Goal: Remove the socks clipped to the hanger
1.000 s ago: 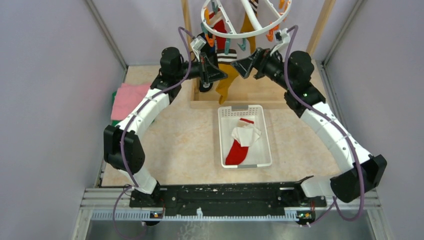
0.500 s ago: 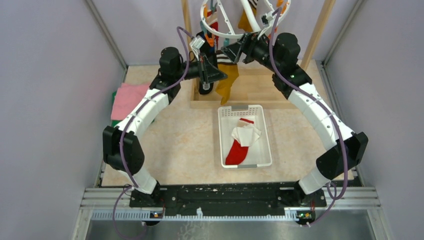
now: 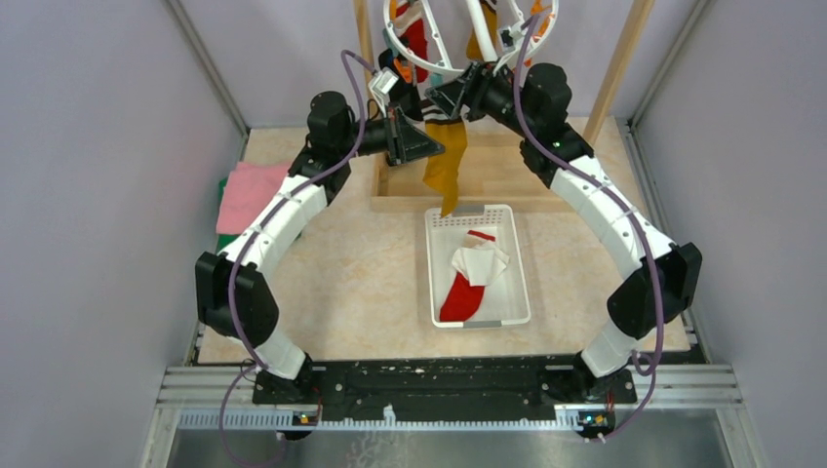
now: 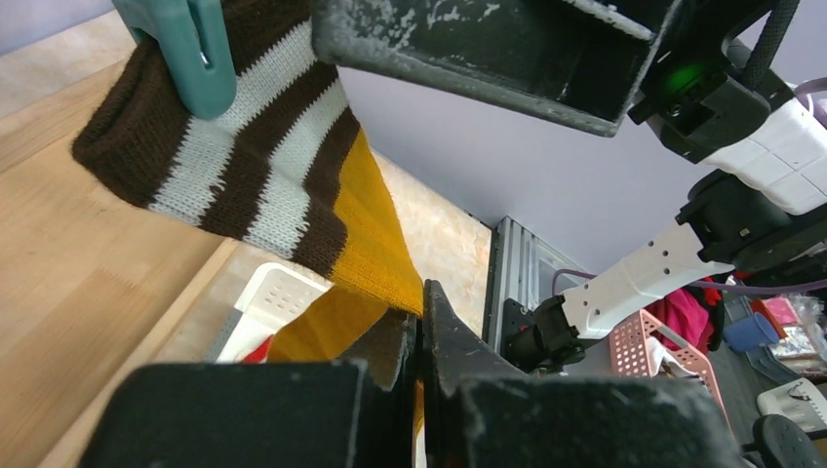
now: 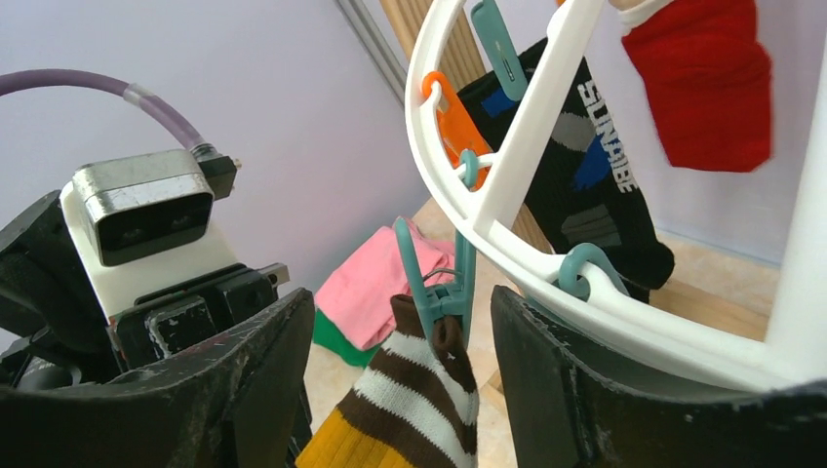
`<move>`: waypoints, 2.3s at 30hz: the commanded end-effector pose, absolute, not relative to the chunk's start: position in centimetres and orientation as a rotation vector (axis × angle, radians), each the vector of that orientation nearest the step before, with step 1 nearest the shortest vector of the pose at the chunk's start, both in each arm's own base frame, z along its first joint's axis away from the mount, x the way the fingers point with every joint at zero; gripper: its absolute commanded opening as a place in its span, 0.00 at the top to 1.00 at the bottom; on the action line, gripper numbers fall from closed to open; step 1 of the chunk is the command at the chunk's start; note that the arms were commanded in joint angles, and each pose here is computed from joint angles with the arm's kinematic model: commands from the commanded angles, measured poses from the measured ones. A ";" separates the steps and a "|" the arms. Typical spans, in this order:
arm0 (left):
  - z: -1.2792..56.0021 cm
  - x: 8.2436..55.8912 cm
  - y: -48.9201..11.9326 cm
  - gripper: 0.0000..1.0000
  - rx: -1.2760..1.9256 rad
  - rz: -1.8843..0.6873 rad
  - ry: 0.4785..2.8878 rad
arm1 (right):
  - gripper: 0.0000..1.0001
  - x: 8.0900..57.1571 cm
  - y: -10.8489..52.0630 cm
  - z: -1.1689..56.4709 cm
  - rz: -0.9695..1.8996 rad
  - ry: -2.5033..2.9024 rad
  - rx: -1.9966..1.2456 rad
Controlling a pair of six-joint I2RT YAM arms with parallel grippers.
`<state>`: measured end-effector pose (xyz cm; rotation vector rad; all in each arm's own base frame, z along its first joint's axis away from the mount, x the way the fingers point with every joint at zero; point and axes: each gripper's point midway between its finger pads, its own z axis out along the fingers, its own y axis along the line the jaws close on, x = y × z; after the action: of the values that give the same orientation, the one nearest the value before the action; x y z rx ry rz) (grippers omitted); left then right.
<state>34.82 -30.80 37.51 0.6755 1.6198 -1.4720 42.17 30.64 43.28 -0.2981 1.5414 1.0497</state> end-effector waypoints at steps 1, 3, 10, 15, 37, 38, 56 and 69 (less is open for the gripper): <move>40.2 32.6 -30.6 1.00 0.730 -1.488 1.537 | 0.35 41.8 31.6 47.1 1.066 1.404 -0.289; 40.4 32.6 -30.6 1.00 0.731 -1.489 1.533 | 0.38 41.9 31.9 46.8 1.041 1.418 -0.271; 40.5 31.7 -30.6 1.00 0.754 -1.500 1.523 | 0.28 40.9 29.4 45.6 0.963 1.426 -0.122; 40.3 31.1 -30.8 1.00 0.781 -1.494 1.521 | 0.26 40.0 27.5 45.8 0.934 1.416 -0.047; 39.6 30.7 -32.0 1.00 0.819 -1.467 1.529 | 0.41 40.7 30.0 48.5 1.078 1.324 -0.078; 39.6 30.6 -32.0 1.00 0.819 -1.469 1.530 | 0.44 40.7 30.0 48.5 1.080 1.322 -0.078; 36.2 31.1 -32.4 1.00 0.796 -1.422 1.619 | 1.00 40.5 27.3 51.4 1.025 1.307 -0.084; 25.9 26.1 -37.4 0.45 1.014 -1.486 1.877 | 1.00 42.3 21.0 49.7 0.889 1.400 0.001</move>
<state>26.65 -37.22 29.13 0.9463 1.7875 -1.5036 43.05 24.93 44.99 -0.0322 1.5184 0.9577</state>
